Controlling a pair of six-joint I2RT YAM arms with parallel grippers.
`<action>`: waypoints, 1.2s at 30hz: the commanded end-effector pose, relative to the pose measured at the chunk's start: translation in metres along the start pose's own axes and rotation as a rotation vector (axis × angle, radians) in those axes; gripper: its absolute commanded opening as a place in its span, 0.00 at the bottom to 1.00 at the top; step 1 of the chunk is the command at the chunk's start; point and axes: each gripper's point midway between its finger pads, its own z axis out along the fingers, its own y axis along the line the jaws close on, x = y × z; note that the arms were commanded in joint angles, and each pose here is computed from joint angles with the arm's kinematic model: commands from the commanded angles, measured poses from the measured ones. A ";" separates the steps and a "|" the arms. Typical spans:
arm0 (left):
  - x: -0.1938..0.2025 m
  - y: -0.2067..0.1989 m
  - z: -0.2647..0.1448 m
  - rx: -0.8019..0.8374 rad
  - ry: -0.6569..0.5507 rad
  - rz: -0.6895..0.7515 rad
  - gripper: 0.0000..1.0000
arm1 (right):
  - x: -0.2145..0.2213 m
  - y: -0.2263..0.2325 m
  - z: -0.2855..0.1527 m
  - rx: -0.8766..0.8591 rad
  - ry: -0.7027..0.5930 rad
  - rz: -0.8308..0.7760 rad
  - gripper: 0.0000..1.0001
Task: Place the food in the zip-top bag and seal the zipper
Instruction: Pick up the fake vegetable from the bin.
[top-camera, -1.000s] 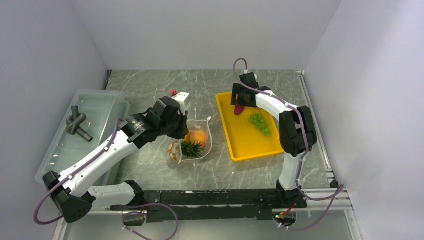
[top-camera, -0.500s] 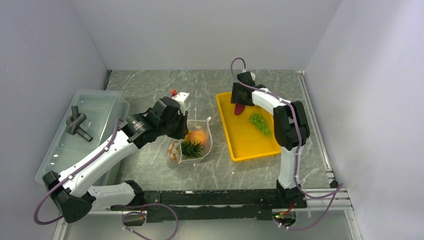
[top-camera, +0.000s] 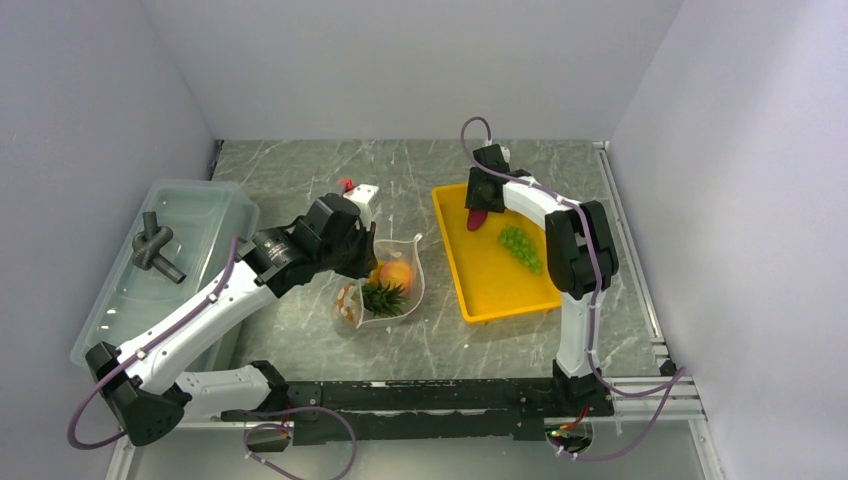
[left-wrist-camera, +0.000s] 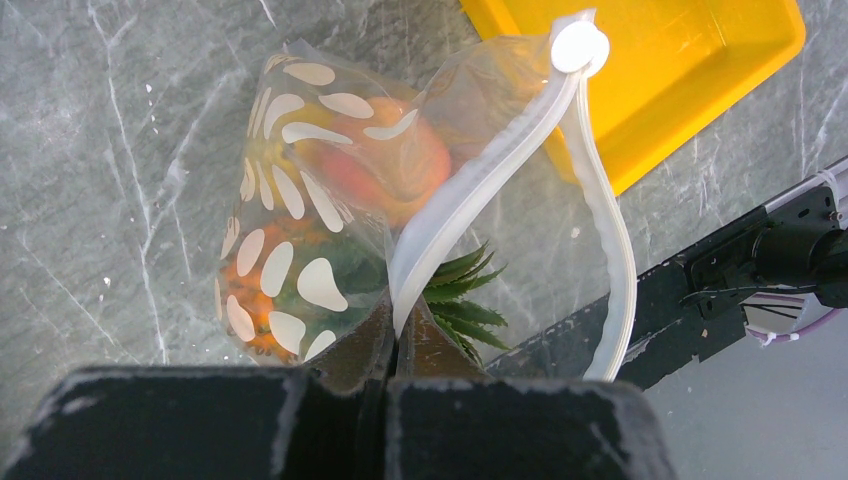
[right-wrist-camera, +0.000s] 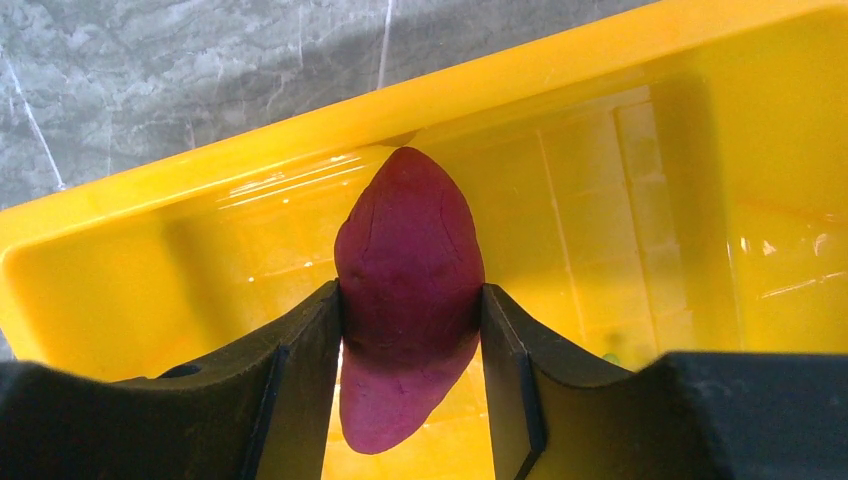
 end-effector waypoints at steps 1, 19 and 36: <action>-0.007 -0.001 -0.004 0.007 -0.032 -0.007 0.00 | -0.021 0.001 -0.011 -0.011 -0.060 0.016 0.25; -0.006 -0.001 -0.001 0.004 -0.036 -0.014 0.00 | -0.051 0.008 -0.114 -0.142 -0.216 0.049 0.18; -0.002 -0.004 0.005 0.023 -0.022 -0.016 0.00 | -0.044 0.056 -0.267 -0.455 -0.395 -0.065 0.18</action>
